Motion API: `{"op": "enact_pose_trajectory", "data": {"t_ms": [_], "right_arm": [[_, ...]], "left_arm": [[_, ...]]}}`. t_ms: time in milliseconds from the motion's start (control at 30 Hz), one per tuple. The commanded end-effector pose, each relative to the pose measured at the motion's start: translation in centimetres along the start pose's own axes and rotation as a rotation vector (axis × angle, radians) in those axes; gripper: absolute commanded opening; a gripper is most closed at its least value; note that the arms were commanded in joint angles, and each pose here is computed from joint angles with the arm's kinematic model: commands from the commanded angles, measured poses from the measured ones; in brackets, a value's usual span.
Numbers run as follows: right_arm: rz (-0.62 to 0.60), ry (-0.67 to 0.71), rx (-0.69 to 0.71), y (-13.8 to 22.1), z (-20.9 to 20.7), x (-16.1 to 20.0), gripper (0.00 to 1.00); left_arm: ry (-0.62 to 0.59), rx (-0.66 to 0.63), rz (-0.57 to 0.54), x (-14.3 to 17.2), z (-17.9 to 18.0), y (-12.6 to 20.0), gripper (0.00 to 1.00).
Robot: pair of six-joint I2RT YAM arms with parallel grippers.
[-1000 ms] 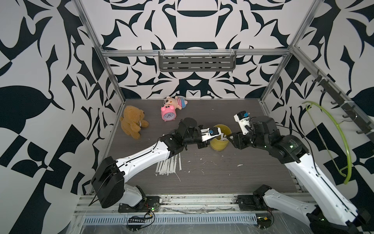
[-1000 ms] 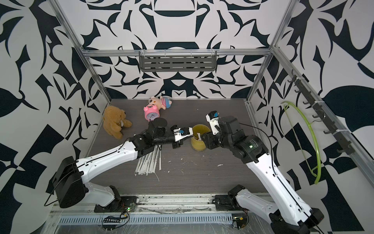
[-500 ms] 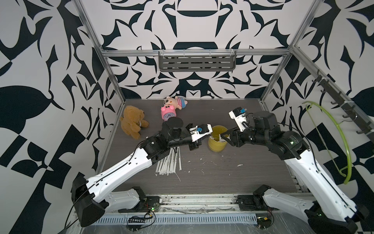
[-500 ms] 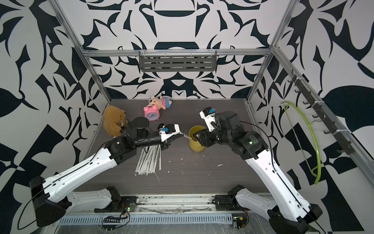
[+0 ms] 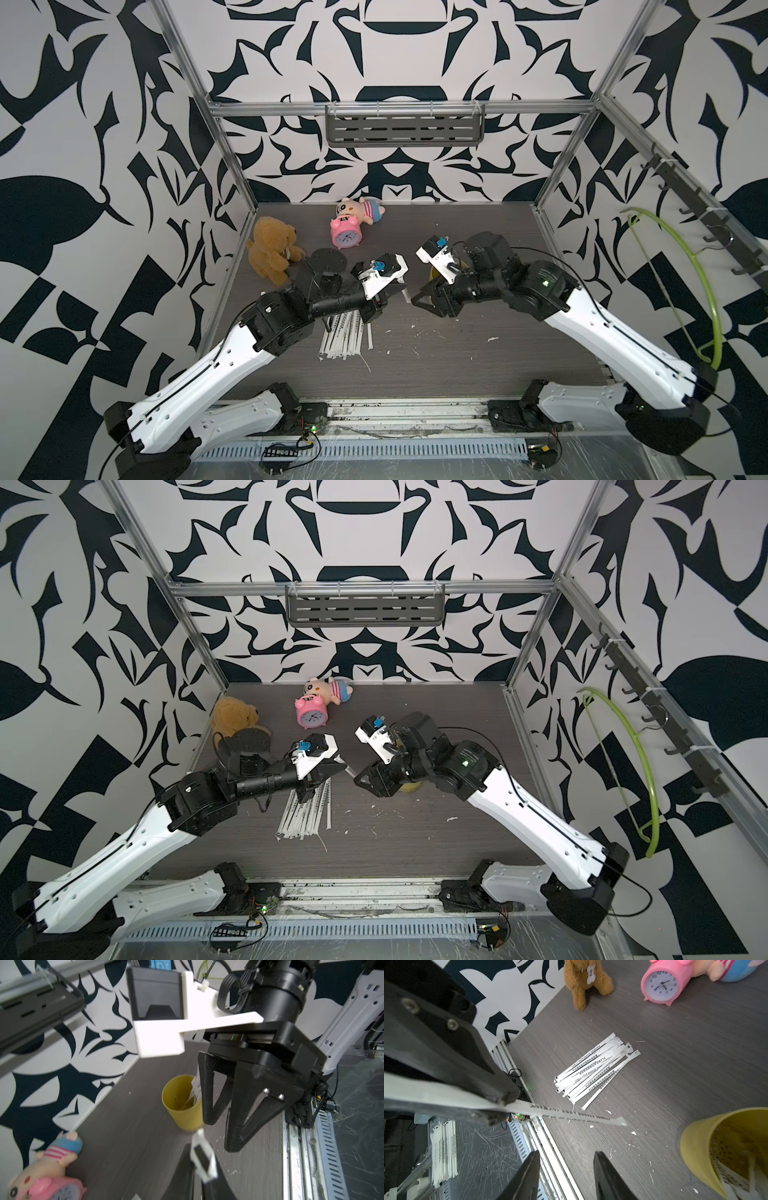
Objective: Take the straws out of the storage container
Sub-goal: Place the straw at the center of the board.
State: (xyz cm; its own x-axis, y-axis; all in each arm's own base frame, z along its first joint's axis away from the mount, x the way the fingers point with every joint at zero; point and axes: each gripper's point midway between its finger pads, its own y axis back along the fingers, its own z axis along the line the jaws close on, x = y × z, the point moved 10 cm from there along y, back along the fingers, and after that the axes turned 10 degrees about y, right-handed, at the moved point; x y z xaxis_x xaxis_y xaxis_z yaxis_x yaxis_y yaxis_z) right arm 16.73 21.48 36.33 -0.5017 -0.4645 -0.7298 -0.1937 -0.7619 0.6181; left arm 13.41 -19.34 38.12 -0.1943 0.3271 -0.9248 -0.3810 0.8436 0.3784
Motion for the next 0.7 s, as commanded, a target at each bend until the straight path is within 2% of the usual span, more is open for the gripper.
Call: {"op": "enact_pose_trajectory", "data": {"t_ms": [0,167,367,433,533,667], "right_arm": [[-0.06,0.003,0.037,-0.2,-0.3,-1.1,0.46],[-0.003,-0.05,0.119,-1.8,-1.6,-1.1,0.46],[0.041,-0.105,0.055,-3.9,-1.8,-1.1,0.43],[0.085,-0.128,0.043,-4.9,-1.9,-0.9,0.43],[0.19,-0.191,0.113,-6.4,-2.9,-0.2,0.43],[0.293,-0.222,0.119,-8.7,-3.1,0.9,0.45]], "left_arm": [[0.191,-0.098,0.199,2.7,0.8,1.1,0.13],[0.452,-0.134,0.346,5.3,3.9,1.2,0.11],[0.744,-0.115,0.464,8.2,8.6,0.3,0.1],[0.794,-0.122,0.514,9.1,9.9,-0.5,0.1],[0.858,-0.151,0.631,10.8,11.6,-2.5,0.11],[0.909,-0.097,0.666,11.6,12.8,-4.5,0.11]]}}
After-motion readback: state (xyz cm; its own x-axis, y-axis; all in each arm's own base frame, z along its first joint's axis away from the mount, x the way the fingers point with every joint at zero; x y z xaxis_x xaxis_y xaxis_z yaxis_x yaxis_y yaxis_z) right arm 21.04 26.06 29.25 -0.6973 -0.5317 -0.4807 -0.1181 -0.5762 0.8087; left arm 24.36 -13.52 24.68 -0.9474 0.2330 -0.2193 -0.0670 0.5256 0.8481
